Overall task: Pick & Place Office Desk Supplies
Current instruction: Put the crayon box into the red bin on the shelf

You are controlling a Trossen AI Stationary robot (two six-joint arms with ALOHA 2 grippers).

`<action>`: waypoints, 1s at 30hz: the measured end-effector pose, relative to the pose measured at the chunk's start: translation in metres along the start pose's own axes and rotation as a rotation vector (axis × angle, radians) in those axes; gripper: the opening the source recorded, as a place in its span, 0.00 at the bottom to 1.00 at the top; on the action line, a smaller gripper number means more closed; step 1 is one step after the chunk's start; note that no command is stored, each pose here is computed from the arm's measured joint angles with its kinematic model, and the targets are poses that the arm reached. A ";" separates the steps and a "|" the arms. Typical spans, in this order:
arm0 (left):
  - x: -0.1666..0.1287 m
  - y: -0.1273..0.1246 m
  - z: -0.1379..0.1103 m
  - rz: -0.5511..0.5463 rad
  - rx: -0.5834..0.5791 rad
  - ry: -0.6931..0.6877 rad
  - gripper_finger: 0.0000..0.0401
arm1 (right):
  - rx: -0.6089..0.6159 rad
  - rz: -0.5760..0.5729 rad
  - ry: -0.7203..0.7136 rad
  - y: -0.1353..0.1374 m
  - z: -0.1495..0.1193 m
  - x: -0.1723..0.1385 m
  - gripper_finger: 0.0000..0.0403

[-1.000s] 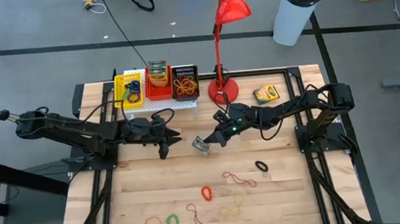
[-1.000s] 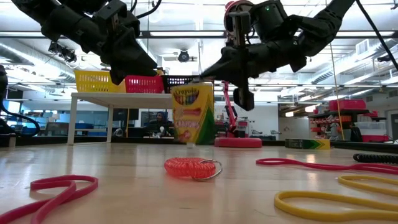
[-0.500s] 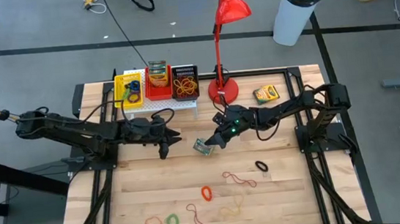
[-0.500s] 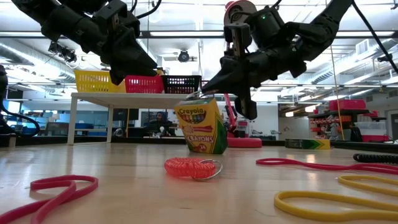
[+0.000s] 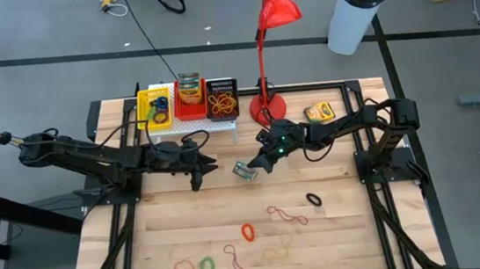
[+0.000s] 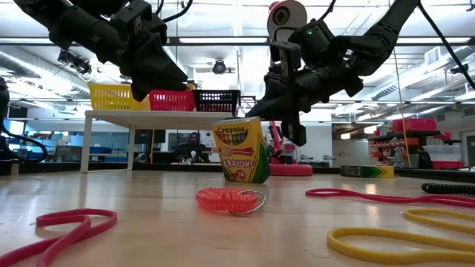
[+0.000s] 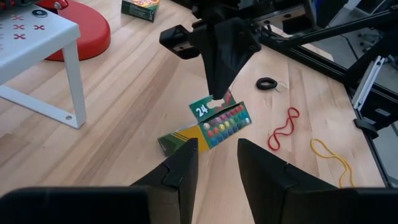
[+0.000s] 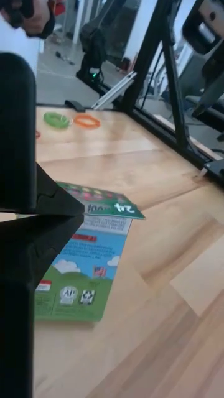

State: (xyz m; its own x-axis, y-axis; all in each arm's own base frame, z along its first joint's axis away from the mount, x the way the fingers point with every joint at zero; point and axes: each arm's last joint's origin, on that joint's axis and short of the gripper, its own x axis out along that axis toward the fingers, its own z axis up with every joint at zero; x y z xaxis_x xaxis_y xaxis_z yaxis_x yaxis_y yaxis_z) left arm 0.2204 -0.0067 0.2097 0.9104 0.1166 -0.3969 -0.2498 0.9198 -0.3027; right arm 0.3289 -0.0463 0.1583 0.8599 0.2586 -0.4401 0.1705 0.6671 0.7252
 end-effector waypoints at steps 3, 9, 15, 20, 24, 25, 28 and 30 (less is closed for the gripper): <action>0.000 0.000 0.000 0.000 0.000 0.000 0.30 | -0.028 -0.009 0.006 -0.002 0.000 -0.001 0.01; 0.000 0.000 0.000 0.003 0.000 -0.001 0.30 | -0.062 -0.024 -0.007 -0.007 0.004 -0.004 0.01; 0.000 0.000 0.000 0.011 -0.004 -0.005 0.30 | -0.095 -0.050 -0.035 -0.013 0.013 -0.011 0.01; 0.000 0.000 0.000 0.011 -0.004 -0.005 0.30 | -0.133 -0.086 -0.030 -0.016 0.013 -0.013 0.01; 0.000 0.001 0.000 0.017 -0.004 -0.007 0.30 | -0.163 -0.125 -0.015 -0.018 0.010 -0.013 0.01; 0.000 0.001 0.000 0.017 -0.004 -0.007 0.30 | -0.164 -0.135 -0.018 -0.018 0.010 -0.013 0.02; 0.000 0.001 0.000 0.017 -0.004 -0.007 0.30 | -0.169 -0.140 -0.021 -0.018 0.010 -0.013 0.05; 0.000 0.001 0.000 0.017 -0.004 -0.007 0.30 | -0.180 -0.143 -0.022 -0.018 0.010 -0.013 0.10</action>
State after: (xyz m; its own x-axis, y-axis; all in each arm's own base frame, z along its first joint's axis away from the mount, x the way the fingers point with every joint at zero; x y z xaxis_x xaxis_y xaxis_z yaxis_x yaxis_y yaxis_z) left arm 0.2204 -0.0061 0.2097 0.9084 0.1351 -0.3957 -0.2666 0.9162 -0.2992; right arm 0.3194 -0.0691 0.1561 0.8441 0.1386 -0.5180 0.2043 0.8100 0.5497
